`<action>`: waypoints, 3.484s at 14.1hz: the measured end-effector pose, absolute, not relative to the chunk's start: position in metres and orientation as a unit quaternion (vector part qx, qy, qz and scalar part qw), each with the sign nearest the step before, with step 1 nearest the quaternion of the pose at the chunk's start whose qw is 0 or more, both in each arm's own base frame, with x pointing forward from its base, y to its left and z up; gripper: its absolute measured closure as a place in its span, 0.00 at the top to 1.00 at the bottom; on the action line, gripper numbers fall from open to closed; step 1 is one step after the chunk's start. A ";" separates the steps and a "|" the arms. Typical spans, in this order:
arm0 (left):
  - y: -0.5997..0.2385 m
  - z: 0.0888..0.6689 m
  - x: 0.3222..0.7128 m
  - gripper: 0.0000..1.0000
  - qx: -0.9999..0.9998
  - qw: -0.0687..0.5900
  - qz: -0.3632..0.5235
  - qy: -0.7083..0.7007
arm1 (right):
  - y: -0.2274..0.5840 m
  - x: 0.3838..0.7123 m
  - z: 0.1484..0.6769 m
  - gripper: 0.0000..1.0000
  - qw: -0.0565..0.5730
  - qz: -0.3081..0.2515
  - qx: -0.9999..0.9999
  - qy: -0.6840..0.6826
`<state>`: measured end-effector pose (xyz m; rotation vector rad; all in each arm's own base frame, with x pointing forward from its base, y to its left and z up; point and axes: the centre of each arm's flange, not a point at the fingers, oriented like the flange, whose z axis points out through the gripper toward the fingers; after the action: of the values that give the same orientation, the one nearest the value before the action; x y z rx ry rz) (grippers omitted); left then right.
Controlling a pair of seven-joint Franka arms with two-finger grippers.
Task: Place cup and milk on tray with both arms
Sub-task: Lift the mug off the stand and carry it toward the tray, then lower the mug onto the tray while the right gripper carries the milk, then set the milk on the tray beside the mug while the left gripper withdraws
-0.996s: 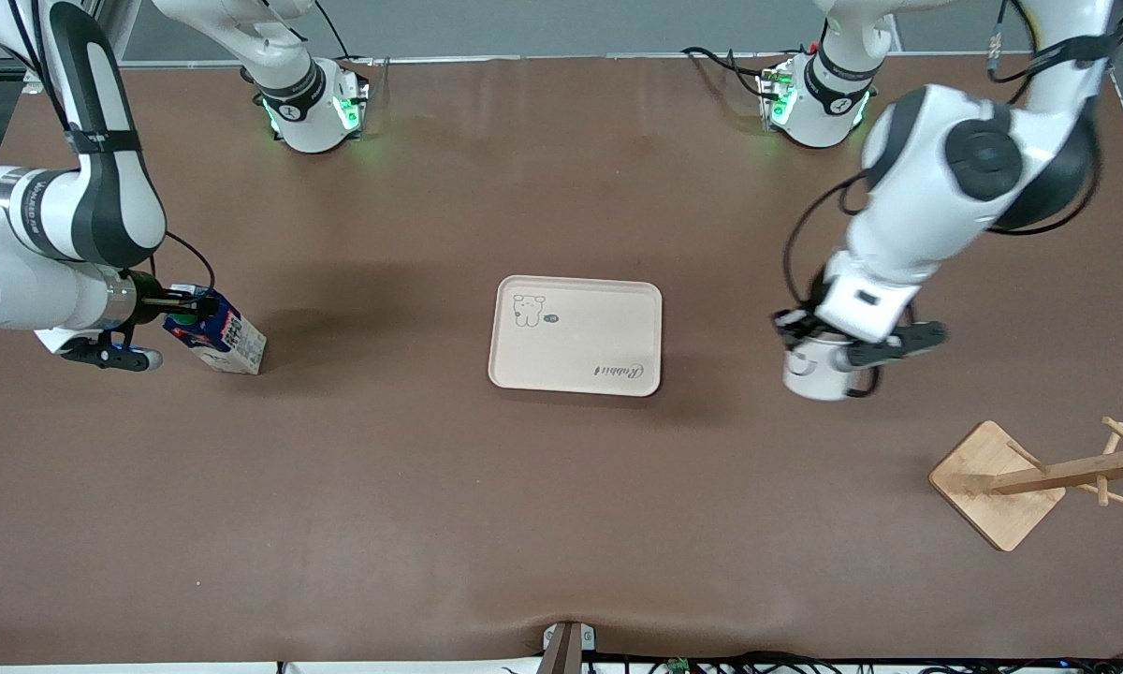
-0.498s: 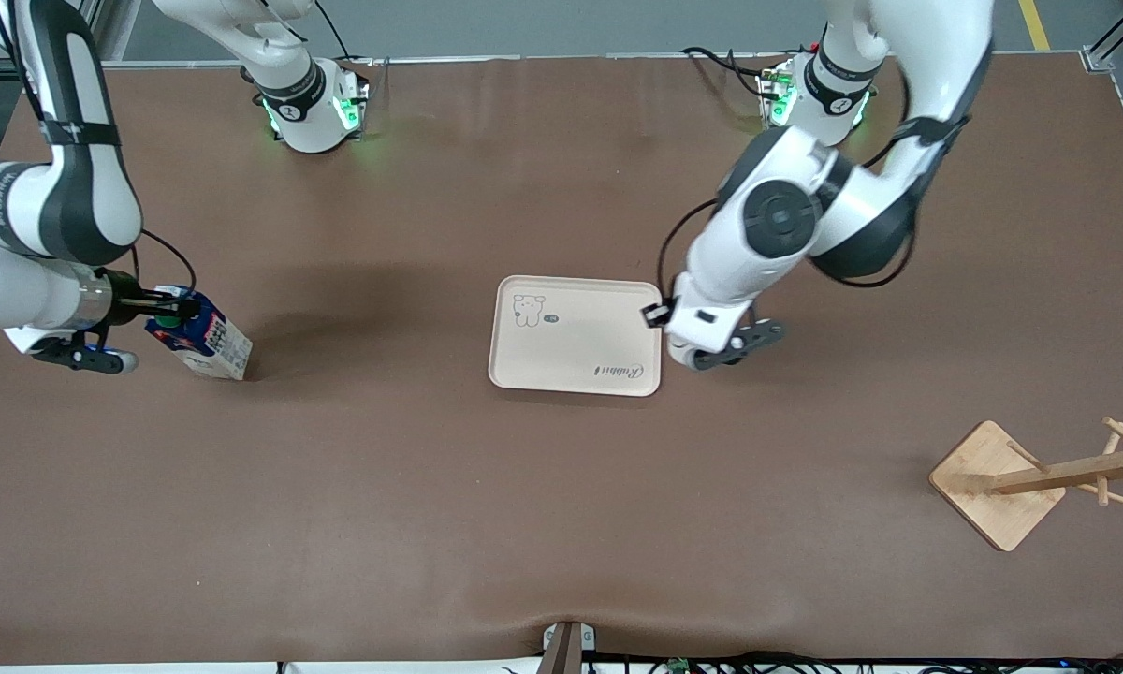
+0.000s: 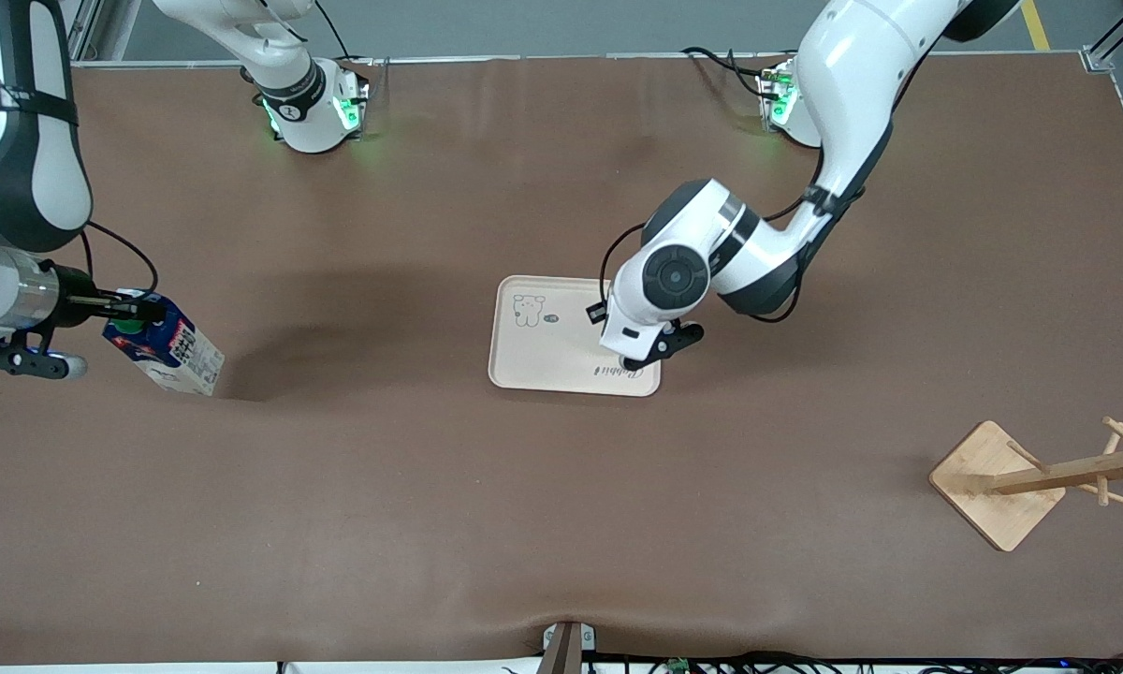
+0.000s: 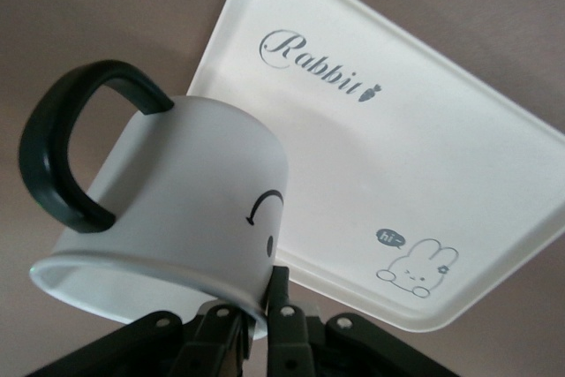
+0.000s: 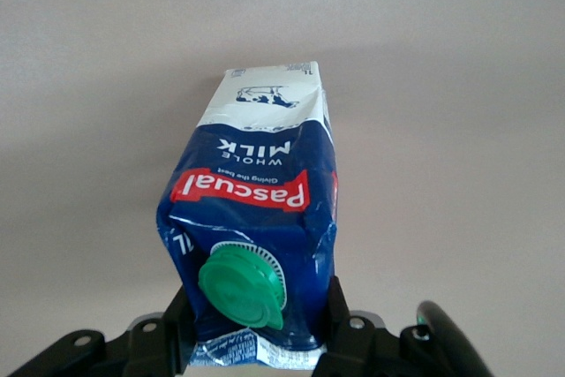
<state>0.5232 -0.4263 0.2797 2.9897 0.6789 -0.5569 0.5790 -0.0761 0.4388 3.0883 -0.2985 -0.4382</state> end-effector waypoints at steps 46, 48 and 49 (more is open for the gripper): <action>-0.089 0.636 0.582 1.00 0.996 -0.030 0.023 0.084 | 0.464 0.518 0.349 0.59 -0.012 -0.176 0.980 -0.094; -0.079 0.648 0.568 1.00 0.997 -0.041 0.020 0.062 | 0.464 0.519 0.347 0.74 -0.011 -0.177 0.980 -0.095; -0.076 0.651 0.560 1.00 0.997 -0.046 0.017 0.057 | 0.464 0.519 0.345 0.83 -0.010 -0.177 0.979 -0.095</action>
<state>0.5603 -0.0765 0.6507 3.2273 0.1860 0.0535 0.5191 0.4636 0.3450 3.0967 -0.3006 -0.5610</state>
